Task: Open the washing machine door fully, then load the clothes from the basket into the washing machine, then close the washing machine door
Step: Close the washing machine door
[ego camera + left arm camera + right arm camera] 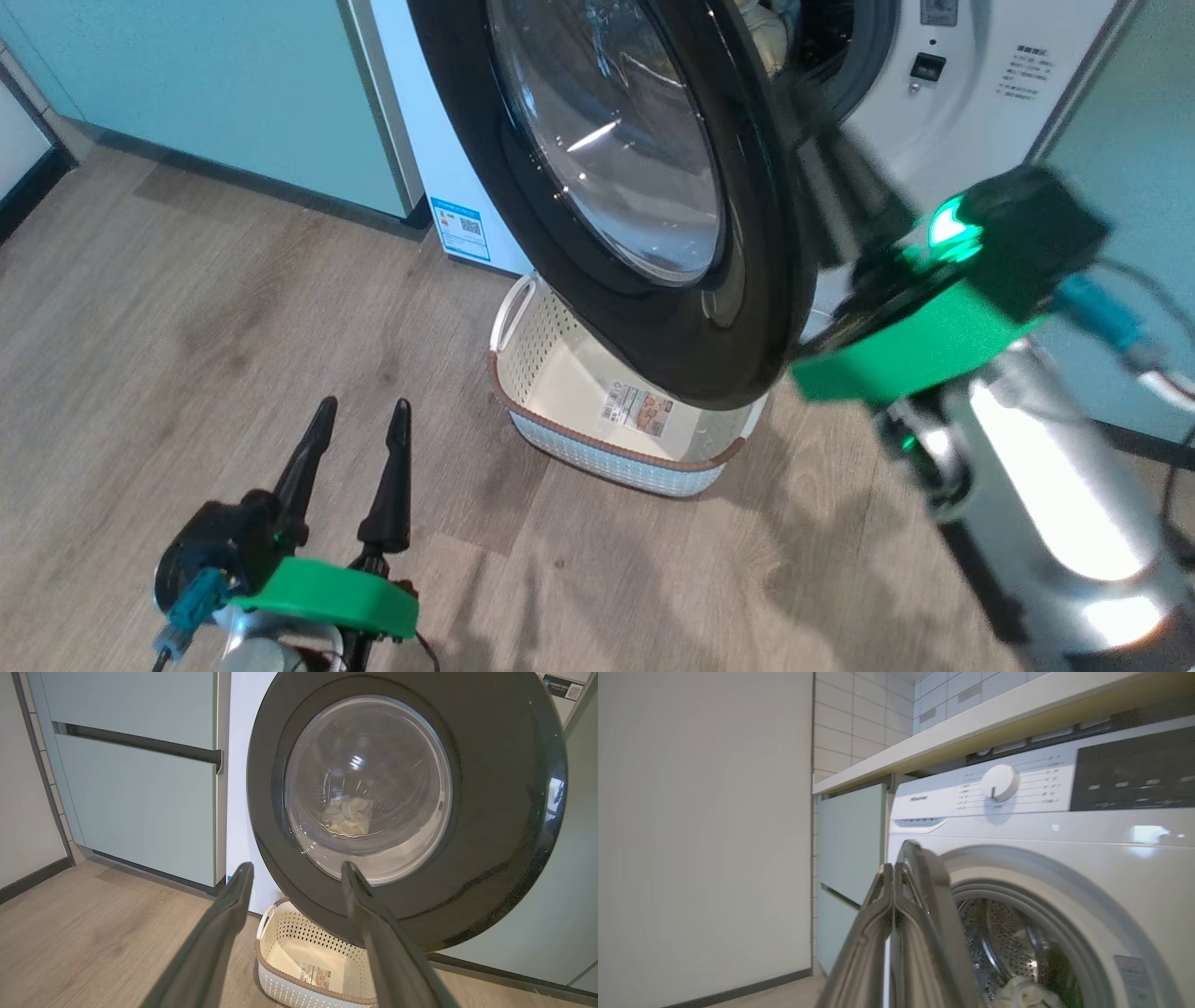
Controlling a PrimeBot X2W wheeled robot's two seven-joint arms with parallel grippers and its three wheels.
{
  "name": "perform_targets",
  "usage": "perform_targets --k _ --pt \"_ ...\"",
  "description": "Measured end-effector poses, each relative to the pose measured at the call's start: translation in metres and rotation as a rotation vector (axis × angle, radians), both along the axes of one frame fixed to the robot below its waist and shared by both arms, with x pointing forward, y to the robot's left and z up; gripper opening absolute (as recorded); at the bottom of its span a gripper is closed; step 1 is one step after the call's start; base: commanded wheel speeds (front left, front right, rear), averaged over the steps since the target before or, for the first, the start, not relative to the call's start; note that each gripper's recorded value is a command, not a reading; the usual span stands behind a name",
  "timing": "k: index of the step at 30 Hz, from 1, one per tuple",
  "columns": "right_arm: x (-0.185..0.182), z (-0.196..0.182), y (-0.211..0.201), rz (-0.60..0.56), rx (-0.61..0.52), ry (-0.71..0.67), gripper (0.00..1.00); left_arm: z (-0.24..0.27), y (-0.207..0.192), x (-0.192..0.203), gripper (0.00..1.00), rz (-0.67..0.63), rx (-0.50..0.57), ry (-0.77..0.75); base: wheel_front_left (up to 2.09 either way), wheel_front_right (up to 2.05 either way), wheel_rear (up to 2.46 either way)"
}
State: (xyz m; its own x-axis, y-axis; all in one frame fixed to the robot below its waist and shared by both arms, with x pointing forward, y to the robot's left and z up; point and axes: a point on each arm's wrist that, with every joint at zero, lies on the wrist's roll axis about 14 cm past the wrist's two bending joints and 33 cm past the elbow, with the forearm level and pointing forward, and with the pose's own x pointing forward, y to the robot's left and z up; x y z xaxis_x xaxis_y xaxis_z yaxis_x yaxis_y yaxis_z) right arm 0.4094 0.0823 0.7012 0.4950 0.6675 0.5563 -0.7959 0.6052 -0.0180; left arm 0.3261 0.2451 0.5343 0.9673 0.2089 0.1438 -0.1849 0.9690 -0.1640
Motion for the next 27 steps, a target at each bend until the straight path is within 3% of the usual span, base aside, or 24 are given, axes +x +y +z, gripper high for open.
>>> perform_targets --k 11,27 --pt "-0.042 -0.091 0.047 0.177 -0.178 0.196 0.00 0.000 0.002 -0.002 1.00 0.009 0.002 -0.001 0.00 0.00 0.00" --pt "0.000 -0.104 0.028 0.061 -0.211 0.248 0.00 -0.001 0.002 -0.002 1.00 0.008 0.000 0.003 0.00 0.00 0.00"
